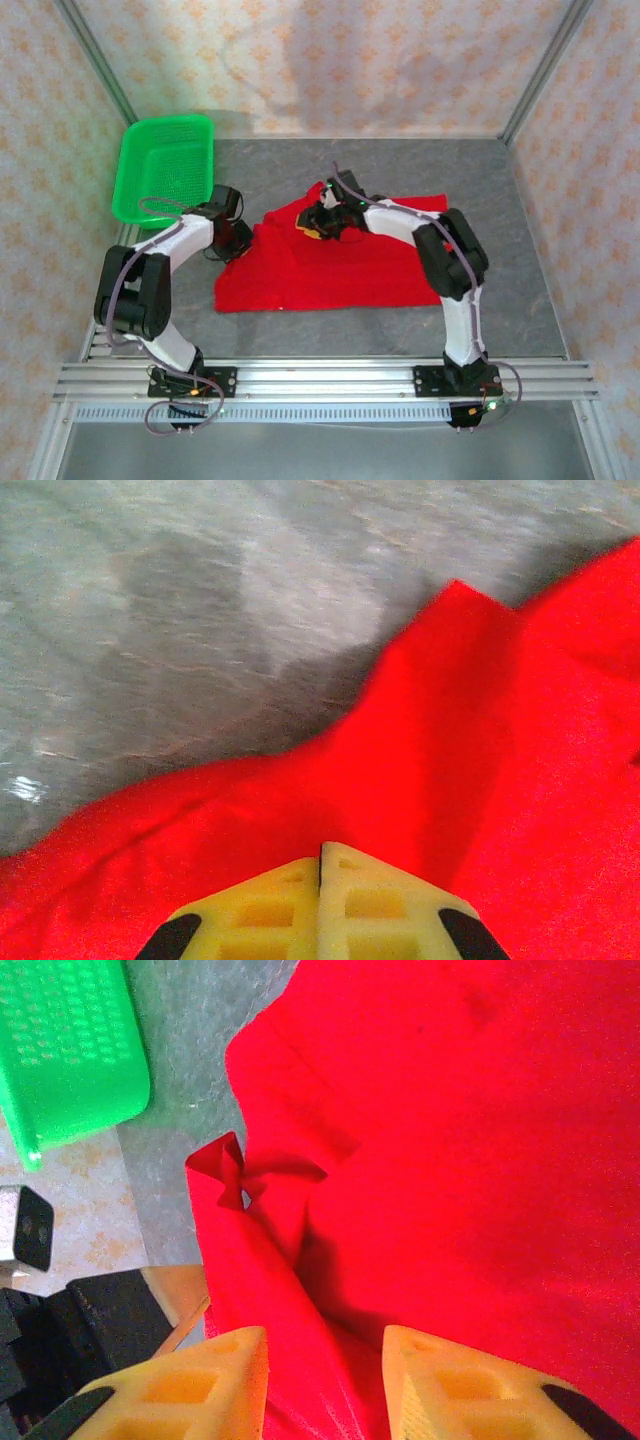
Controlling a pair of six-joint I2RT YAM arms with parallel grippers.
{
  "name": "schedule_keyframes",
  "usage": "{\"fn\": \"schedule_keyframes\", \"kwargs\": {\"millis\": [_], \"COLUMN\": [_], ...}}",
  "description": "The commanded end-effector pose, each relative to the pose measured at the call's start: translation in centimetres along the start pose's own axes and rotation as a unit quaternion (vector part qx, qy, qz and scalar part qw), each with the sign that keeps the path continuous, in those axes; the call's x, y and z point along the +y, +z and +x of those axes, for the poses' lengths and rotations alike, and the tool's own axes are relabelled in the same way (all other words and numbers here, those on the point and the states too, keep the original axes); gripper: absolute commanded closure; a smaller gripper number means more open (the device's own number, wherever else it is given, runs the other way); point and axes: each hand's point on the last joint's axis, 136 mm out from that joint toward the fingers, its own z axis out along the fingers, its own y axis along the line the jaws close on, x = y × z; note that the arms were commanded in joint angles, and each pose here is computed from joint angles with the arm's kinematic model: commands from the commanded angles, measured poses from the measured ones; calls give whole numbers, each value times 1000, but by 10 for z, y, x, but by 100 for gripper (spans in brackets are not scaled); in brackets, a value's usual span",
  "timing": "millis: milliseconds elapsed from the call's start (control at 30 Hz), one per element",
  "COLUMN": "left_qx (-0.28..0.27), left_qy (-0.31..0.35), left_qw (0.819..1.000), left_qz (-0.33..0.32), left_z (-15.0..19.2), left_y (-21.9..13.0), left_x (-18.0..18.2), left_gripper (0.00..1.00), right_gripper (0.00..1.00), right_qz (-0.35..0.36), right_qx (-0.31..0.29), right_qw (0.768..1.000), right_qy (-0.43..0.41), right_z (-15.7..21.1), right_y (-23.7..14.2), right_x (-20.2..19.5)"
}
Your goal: Fold and stack the t-shirts
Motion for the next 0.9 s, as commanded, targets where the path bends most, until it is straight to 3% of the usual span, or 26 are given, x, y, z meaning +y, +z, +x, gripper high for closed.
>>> {"fn": "schedule_keyframes", "kwargs": {"millis": [0, 233, 500, 733, 867], "left_qx": [-21, -47, -52, -77, -73], "left_qy": [-10, -43, -45, -29, -30], "left_qw": [1000, 992, 997, 996, 997], "left_qz": [-20, -106, -46, -35, 8], "left_z": [-9, -16, -22, -32, -29], "left_y": [18, 21, 5, -39, -49], "left_x": [9, 66, 39, 25, 5], "left_gripper": [97, 98, 94, 93, 92], "right_gripper": [66, 65, 64, 64, 64], "right_qz": [-22, -27, -66, -63, -59], "right_qx": [-3, -8, 33, 15, 22], "right_qw": [1000, 1000, 997, 998, 998], "right_qy": [-2, 2, -17, -16, -11], "right_z": [-8, -23, 0, 1, 4], "right_y": [21, 49, 63, 47, 51], "right_x": [17, 15, 44, 50, 46]}}
